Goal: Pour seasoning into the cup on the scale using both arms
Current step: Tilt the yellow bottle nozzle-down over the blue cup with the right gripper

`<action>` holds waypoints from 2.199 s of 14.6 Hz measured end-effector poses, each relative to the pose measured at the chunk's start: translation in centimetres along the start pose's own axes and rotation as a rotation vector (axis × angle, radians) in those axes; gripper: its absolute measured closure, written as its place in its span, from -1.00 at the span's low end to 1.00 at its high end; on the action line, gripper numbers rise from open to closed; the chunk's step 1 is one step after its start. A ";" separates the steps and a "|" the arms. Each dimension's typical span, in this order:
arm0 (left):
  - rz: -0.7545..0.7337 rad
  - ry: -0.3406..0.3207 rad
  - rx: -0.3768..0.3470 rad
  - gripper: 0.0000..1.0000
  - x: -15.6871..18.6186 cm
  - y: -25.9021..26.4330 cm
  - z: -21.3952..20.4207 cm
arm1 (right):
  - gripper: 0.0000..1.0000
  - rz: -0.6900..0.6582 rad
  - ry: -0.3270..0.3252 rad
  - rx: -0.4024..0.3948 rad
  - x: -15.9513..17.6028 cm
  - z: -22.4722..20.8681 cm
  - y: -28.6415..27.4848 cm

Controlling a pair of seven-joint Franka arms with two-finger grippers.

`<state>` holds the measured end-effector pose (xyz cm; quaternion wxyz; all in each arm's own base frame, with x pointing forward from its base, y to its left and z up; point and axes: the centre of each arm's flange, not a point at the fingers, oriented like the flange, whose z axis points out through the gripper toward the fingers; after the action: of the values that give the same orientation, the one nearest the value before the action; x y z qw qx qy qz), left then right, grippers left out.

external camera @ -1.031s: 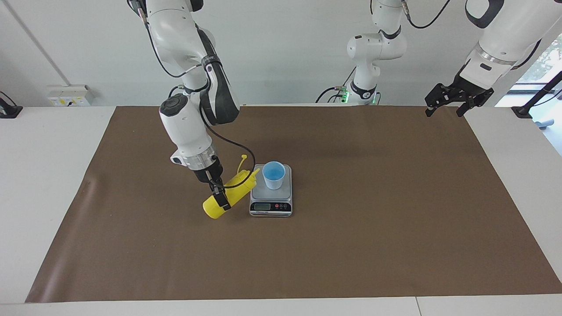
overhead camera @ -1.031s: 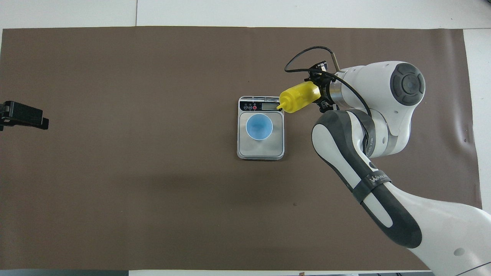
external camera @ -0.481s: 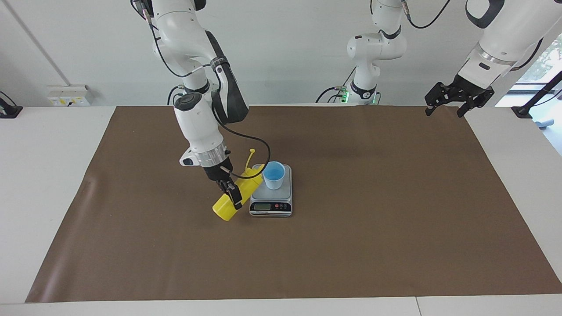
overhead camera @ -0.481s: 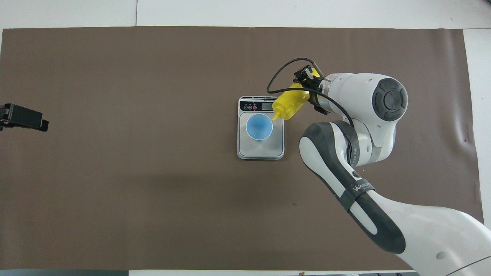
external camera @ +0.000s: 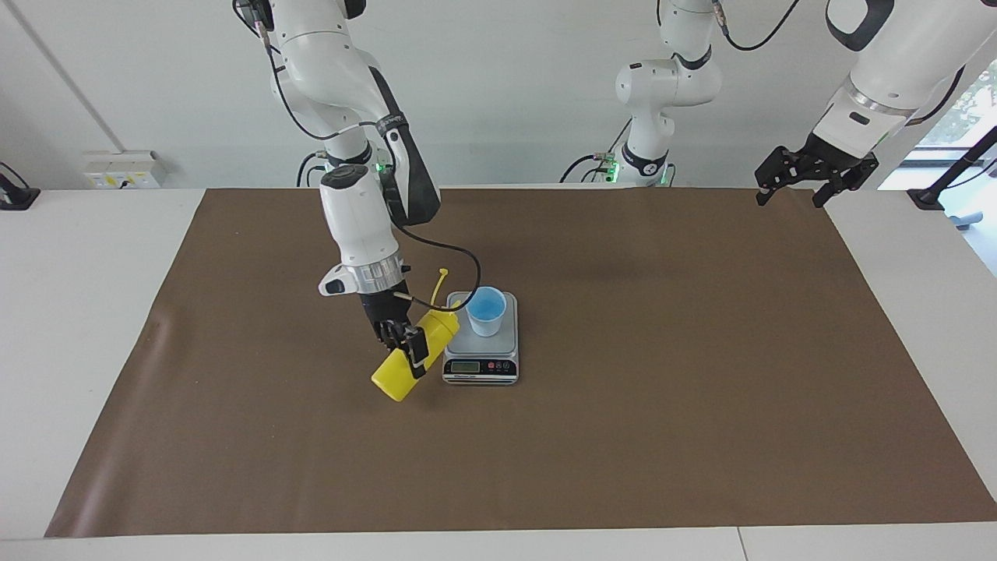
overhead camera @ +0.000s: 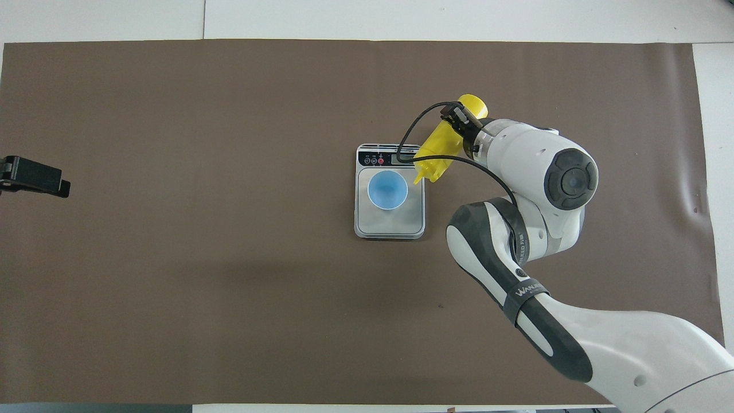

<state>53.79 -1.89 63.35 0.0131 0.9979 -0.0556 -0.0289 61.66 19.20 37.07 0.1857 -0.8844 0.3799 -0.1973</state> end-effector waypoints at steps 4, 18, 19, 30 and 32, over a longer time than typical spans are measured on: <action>0.000 0.000 0.000 -1.00 0.0 0.0 0.0 | -0.28 -0.001 0.011 0.018 0.2 -0.2 -0.3; 0.000 0.000 0.000 -1.00 0.0 0.0 0.0 | -0.28 -0.074 0.078 -0.031 -1.3 0.5 -4.7; 0.000 0.000 0.000 -1.00 0.0 0.0 0.0 | -0.28 -0.090 0.078 -0.036 -1.8 0.4 -5.2; 0.000 0.000 0.000 -1.00 0.0 0.0 0.0 | -0.28 -0.227 0.125 -0.052 -4.3 0.5 -6.2; 0.000 0.000 0.000 -1.00 0.0 0.0 0.0 | -0.28 -0.235 0.132 -0.055 -4.1 0.5 -6.1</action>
<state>53.79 -1.89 63.35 0.0130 0.9980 -0.0556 -0.0289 62.93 26.30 38.72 0.1117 -0.9127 0.2902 -0.2649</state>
